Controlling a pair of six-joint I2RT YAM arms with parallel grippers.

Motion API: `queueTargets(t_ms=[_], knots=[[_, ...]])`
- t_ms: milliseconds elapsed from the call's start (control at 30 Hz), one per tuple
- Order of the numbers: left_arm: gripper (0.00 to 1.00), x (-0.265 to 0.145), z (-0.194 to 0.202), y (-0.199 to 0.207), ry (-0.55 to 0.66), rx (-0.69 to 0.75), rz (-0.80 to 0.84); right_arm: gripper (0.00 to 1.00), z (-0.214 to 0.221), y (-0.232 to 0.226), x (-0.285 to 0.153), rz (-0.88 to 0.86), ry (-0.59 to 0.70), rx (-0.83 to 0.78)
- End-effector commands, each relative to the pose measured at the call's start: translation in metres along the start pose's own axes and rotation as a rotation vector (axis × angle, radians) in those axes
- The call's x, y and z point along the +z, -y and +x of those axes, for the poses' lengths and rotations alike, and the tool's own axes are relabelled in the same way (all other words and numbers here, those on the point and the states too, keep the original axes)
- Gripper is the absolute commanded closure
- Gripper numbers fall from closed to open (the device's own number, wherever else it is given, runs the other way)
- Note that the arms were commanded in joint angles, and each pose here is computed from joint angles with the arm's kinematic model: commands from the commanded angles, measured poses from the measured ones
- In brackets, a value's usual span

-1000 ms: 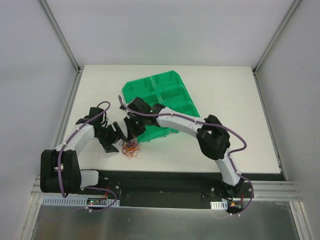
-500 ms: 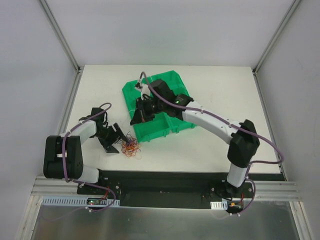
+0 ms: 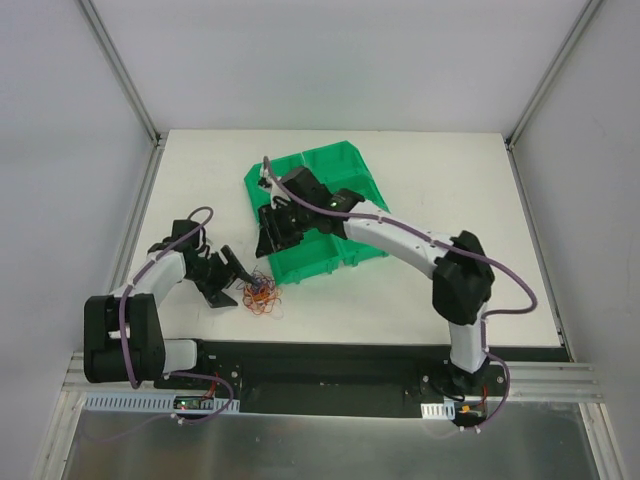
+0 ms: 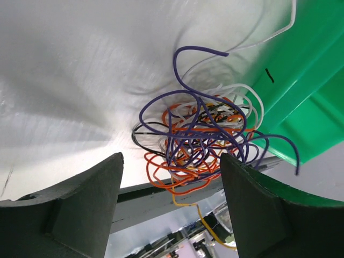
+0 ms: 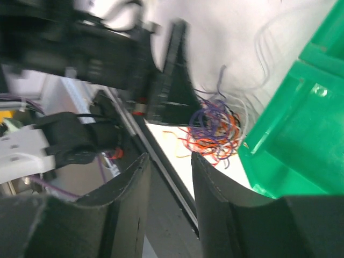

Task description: Untangle the cables

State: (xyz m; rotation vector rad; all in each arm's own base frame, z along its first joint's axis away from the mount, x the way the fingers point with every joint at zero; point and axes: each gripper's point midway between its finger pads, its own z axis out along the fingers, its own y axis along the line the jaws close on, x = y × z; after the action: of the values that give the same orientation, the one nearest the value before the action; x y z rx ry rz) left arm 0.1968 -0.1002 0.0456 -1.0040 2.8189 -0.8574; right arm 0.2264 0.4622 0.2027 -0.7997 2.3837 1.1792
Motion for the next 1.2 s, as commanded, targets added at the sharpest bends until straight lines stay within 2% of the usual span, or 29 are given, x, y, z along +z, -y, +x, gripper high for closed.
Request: queueTargets(t_ms=[0, 133, 467, 967, 1067, 1167], knots=[[0.29, -0.011, 0.003, -0.010, 0.023, -0.053, -0.013, 0.61, 0.022, 0.019, 0.030, 0.023, -0.098, -0.033], [0.30, -0.019, -0.007, -0.021, 0.077, -0.052, -0.059, 0.59, 0.033, 0.023, 0.050, 0.013, -0.144, -0.074], [0.35, -0.020, -0.011, -0.012, 0.038, -0.038, -0.025, 0.57, 0.054, 0.013, 0.083, -0.017, -0.224, -0.104], [0.35, -0.013, -0.005, -0.009, -0.018, -0.043, 0.016, 0.59, 0.067, 0.023, 0.100, 0.046, -0.243, -0.144], [0.34, -0.011, -0.003, -0.006, -0.040, -0.050, 0.034, 0.62, 0.065, 0.023, 0.105, 0.050, -0.240, -0.156], [0.31, -0.008, -0.003, -0.007, -0.049, -0.056, 0.038, 0.74, 0.064, 0.020, 0.105, 0.056, -0.236, -0.157]])
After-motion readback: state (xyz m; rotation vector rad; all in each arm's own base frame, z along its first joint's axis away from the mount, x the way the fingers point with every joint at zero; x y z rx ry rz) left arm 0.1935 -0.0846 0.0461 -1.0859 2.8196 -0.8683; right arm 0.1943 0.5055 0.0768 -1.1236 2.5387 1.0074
